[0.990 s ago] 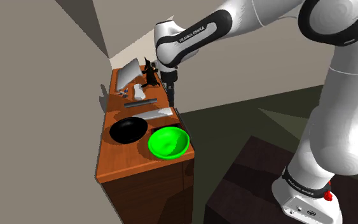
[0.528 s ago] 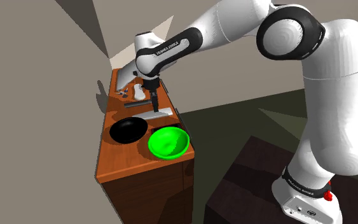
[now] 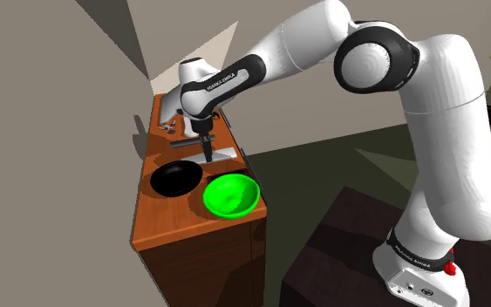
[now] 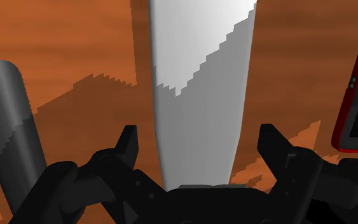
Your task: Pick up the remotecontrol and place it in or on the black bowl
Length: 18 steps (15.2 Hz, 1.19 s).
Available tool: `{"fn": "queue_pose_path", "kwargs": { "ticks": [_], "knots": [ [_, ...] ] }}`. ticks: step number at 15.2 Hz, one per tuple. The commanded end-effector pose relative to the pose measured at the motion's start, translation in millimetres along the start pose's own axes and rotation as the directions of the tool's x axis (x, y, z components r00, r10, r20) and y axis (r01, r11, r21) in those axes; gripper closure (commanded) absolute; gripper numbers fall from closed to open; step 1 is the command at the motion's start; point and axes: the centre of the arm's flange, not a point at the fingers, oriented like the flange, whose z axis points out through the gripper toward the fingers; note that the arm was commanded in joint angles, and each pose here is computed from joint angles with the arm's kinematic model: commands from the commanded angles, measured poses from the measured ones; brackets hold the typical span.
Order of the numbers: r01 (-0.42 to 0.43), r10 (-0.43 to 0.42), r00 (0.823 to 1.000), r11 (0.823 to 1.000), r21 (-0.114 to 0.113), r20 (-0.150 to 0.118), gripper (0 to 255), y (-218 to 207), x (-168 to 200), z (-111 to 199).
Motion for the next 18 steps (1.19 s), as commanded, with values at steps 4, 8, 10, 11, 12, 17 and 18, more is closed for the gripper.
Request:
{"fn": "queue_pose_path", "kwargs": {
  "ticks": [4, 8, 10, 11, 12, 17, 18],
  "knots": [
    [0.0, 0.0, 1.0, 1.0, 0.0, 0.0, 0, -0.6, 0.2, 13.0],
    [0.0, 0.0, 1.0, 1.0, 0.0, 0.0, 0, -0.6, 0.2, 13.0],
    [0.0, 0.0, 1.0, 1.0, 0.0, 0.0, 255, -0.6, 0.2, 13.0],
    [0.0, 0.0, 1.0, 1.0, 0.0, 0.0, 255, -0.6, 0.2, 13.0],
    [0.0, 0.0, 1.0, 1.0, 0.0, 0.0, 255, -0.6, 0.3, 13.0],
    [0.0, 0.0, 1.0, 1.0, 0.0, 0.0, 255, -0.6, 0.3, 13.0],
    [0.0, 0.0, 1.0, 1.0, 0.0, 0.0, 255, -0.6, 0.3, 13.0]
  ]
}}
